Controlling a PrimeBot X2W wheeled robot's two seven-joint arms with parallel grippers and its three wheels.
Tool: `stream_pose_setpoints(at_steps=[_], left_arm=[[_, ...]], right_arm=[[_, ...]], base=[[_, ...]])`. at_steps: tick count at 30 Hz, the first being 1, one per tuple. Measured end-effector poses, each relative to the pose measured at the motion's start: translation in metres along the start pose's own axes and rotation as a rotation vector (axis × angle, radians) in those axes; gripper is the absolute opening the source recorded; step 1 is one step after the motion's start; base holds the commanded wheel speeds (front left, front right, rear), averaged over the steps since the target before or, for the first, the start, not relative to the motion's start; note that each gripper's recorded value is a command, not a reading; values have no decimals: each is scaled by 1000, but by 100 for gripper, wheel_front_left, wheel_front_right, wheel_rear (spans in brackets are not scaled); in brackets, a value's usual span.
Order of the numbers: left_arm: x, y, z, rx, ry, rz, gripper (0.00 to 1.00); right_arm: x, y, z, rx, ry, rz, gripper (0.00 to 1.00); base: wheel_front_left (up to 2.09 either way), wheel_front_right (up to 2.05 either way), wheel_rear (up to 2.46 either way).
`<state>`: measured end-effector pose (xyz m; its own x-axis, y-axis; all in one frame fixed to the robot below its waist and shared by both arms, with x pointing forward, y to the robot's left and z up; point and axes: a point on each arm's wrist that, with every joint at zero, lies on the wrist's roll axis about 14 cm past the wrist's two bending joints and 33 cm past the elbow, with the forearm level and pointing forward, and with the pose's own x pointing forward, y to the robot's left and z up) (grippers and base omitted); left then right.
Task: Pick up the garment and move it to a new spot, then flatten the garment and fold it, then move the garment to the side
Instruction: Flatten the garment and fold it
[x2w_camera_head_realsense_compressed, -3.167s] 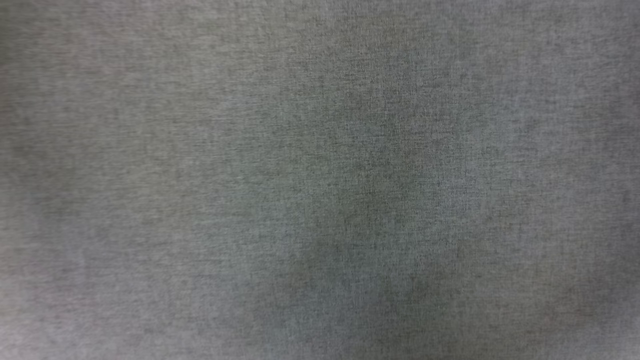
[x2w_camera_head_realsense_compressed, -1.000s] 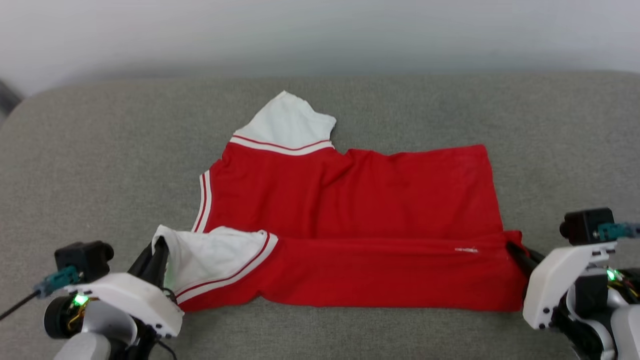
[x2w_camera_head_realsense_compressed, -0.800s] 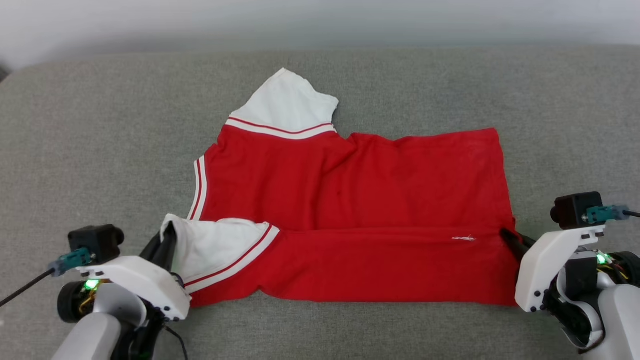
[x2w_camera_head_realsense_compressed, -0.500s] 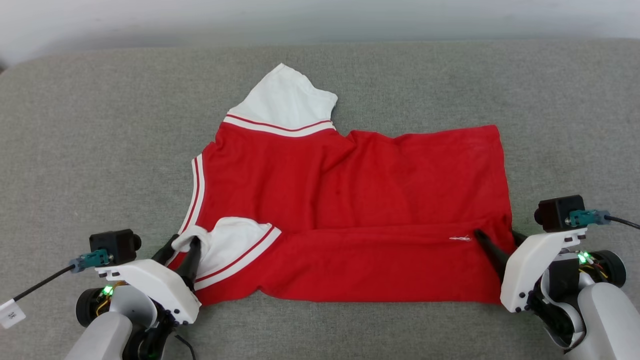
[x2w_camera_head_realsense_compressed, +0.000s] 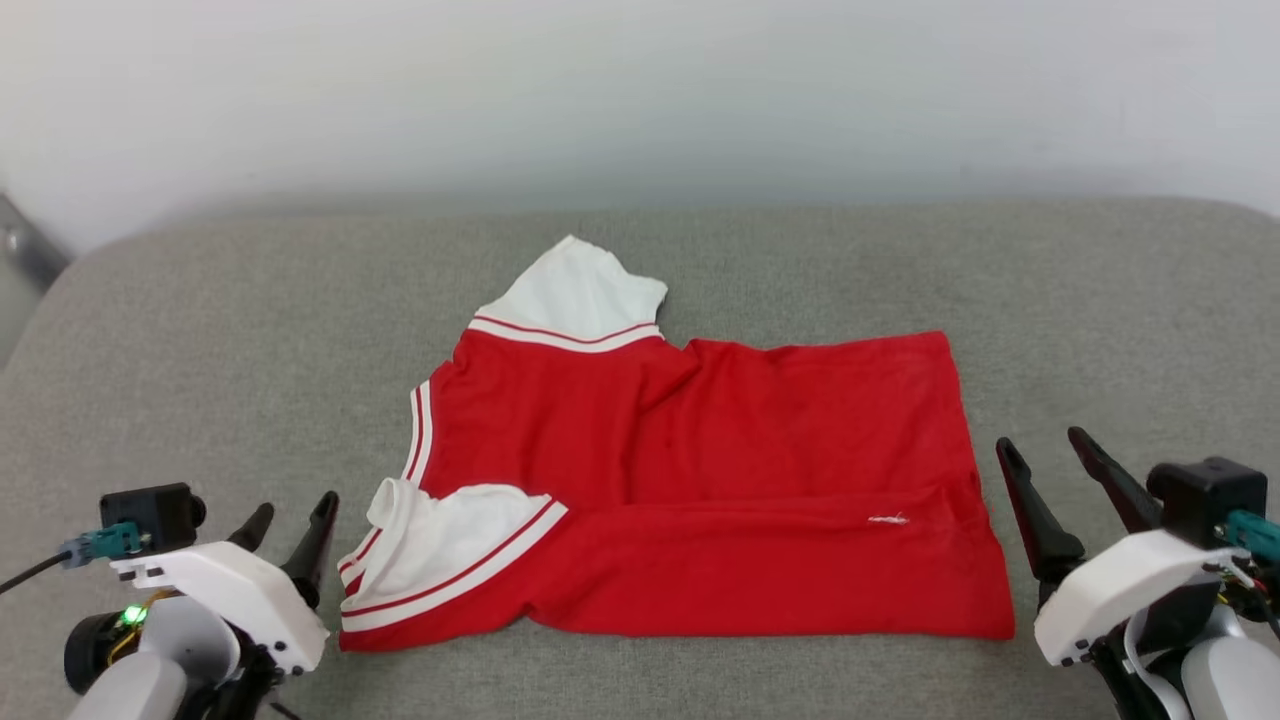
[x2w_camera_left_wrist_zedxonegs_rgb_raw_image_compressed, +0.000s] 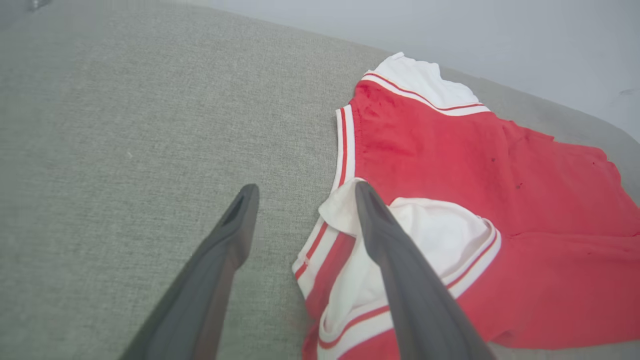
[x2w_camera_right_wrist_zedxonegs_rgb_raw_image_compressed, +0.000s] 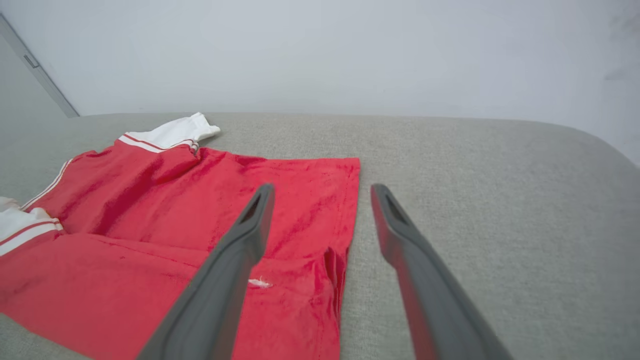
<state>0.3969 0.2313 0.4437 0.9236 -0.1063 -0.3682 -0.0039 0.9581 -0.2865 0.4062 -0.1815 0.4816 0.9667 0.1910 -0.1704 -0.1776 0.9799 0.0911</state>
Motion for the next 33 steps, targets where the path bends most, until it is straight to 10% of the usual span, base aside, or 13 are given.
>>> stream_pose_setpoints(at_steps=[27, 28, 30, 33], left_arm=[[-5, -1, -78, 32, 675, -48, 100], [-3, -1, -81, 27, 692, -52, 81], [1, -4, -87, 13, 721, -61, 0], [4, -7, -90, 2, 723, -73, 0]], right_arm=[[-38, -3, 4, 33, -67, -126, 100], [-37, -4, 0, 41, -56, -131, 100], [-37, -7, -5, 54, -42, -143, 100], [-41, -15, -11, 92, -19, -167, 100]], base=[[0, 0, 0], [0, 0, 0], [0, 0, 0], [0, 0, 0]])
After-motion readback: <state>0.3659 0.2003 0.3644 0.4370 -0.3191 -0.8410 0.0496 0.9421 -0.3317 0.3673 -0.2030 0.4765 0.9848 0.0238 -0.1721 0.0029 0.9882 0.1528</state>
